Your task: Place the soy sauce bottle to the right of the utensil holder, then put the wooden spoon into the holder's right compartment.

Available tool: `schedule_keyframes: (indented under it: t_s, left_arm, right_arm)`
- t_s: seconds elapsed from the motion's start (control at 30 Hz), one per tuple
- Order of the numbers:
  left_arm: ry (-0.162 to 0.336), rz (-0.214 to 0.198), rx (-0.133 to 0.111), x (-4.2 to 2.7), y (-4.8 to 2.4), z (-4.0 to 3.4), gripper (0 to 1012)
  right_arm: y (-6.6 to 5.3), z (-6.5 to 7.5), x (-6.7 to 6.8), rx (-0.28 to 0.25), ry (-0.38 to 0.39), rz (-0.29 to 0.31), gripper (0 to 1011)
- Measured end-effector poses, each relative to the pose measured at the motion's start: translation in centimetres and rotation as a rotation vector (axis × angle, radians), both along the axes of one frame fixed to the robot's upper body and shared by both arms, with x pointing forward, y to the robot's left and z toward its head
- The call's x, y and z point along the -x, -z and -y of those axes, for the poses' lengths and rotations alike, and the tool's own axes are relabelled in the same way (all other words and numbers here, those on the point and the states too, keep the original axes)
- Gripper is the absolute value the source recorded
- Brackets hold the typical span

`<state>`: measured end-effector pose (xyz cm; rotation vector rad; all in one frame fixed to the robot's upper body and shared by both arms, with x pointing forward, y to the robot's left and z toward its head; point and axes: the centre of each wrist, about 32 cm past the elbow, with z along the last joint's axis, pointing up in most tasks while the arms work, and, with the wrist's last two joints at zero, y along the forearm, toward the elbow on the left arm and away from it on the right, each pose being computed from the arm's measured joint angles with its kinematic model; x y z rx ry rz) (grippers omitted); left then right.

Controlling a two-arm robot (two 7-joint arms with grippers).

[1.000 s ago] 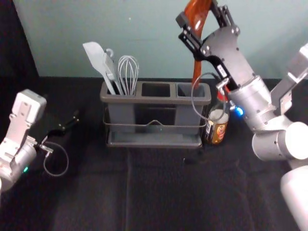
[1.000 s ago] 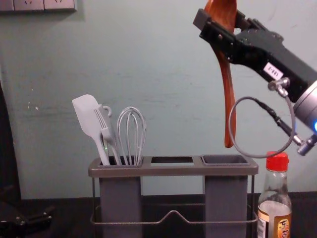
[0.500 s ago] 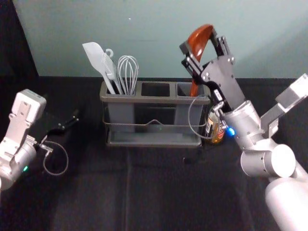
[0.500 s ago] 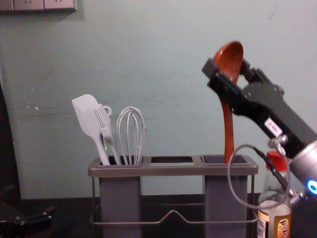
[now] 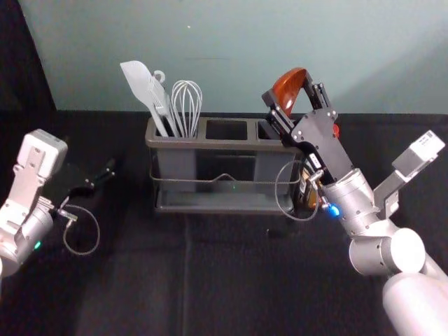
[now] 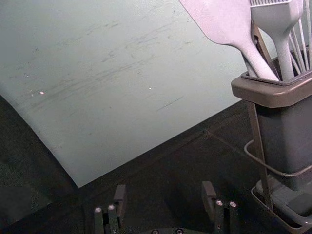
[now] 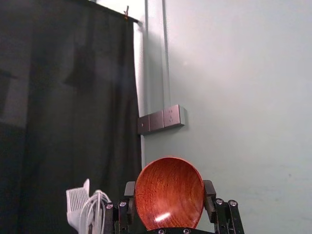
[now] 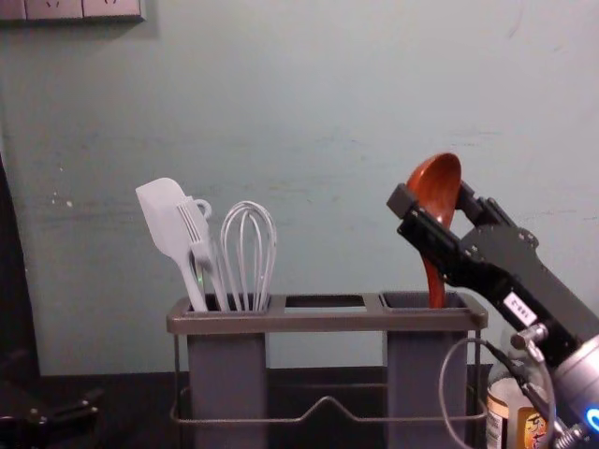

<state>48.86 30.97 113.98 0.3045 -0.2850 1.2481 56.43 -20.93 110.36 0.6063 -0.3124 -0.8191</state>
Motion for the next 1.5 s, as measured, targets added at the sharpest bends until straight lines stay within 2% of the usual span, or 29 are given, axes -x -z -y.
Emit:
schedule_keyframes:
  t_s: [0.3, 0.47, 0.57, 0.77, 0.8, 0.9, 0.93, 1.07, 1.13, 1.17, 1.3, 1.37, 1.4, 1.47, 1.5]
  left_arm:
    - [0.0, 0.0, 0.0, 0.0, 0.0, 0.0, 1000]
    - [0.0, 0.0, 0.0, 0.0, 0.0, 0.0, 1000]
    - [0.0, 0.0, 0.0, 0.0, 0.0, 0.0, 1000]
    - [0.0, 0.0, 0.0, 0.0, 0.0, 0.0, 1000]
    - [0.0, 0.0, 0.0, 0.0, 0.0, 0.0, 1000]
    - [0.0, 0.0, 0.0, 0.0, 0.0, 0.0, 1000]
    - [0.0, 0.0, 0.0, 0.0, 0.0, 0.0, 1000]
    - [0.0, 0.0, 0.0, 0.0, 0.0, 0.0, 1000]
    - [0.0, 0.0, 0.0, 0.0, 0.0, 0.0, 1000]
    - [0.0, 0.0, 0.0, 0.0, 0.0, 0.0, 1000]
    - [0.0, 0.0, 0.0, 0.0, 0.0, 0.0, 1000]
    - [0.0, 0.0, 0.0, 0.0, 0.0, 0.0, 1000]
    - [0.0, 0.0, 0.0, 0.0, 0.0, 0.0, 1000]
    - [0.0, 0.0, 0.0, 0.0, 0.0, 0.0, 1000]
    - [0.0, 0.0, 0.0, 0.0, 0.0, 0.0, 1000]
  right_arm:
    - [0.8, 0.1, 0.2, 0.004, 0.006, -0.013, 840]
    - [0.8, 0.0, 0.2, -0.005, 0.011, -0.009, 956]
    - [-0.1, 0.0, 0.1, -0.022, 0.017, 0.019, 1003]
    - [-3.6, 0.7, -0.3, -0.062, 0.044, 0.117, 1002]
    - [-4.3, 1.1, -0.3, -0.067, 0.052, 0.136, 1002]
    - [-5.3, 1.9, -0.3, -0.072, 0.073, 0.155, 1002]
    - [-5.7, 2.6, -0.3, -0.072, 0.092, 0.164, 1002]
    - [-6.2, 4.4, -0.1, -0.058, 0.149, 0.169, 1002]
    - [-6.2, 5.7, 0.2, -0.037, 0.191, 0.144, 1002]
    - [-6.2, 5.7, 0.2, -0.037, 0.191, 0.144, 1002]
    - [-5.9, 7.8, 1.2, 0.036, 0.301, 0.059, 1002]
    - [-5.8, 8.3, 1.5, 0.065, 0.34, 0.023, 1002]
    - [-5.6, 8.7, 1.9, 0.099, 0.382, -0.023, 1002]
    - [-5.5, 9.0, 2.2, 0.129, 0.421, -0.076, 1002]
    - [-5.3, 9.2, 2.5, 0.152, 0.457, -0.131, 1002]
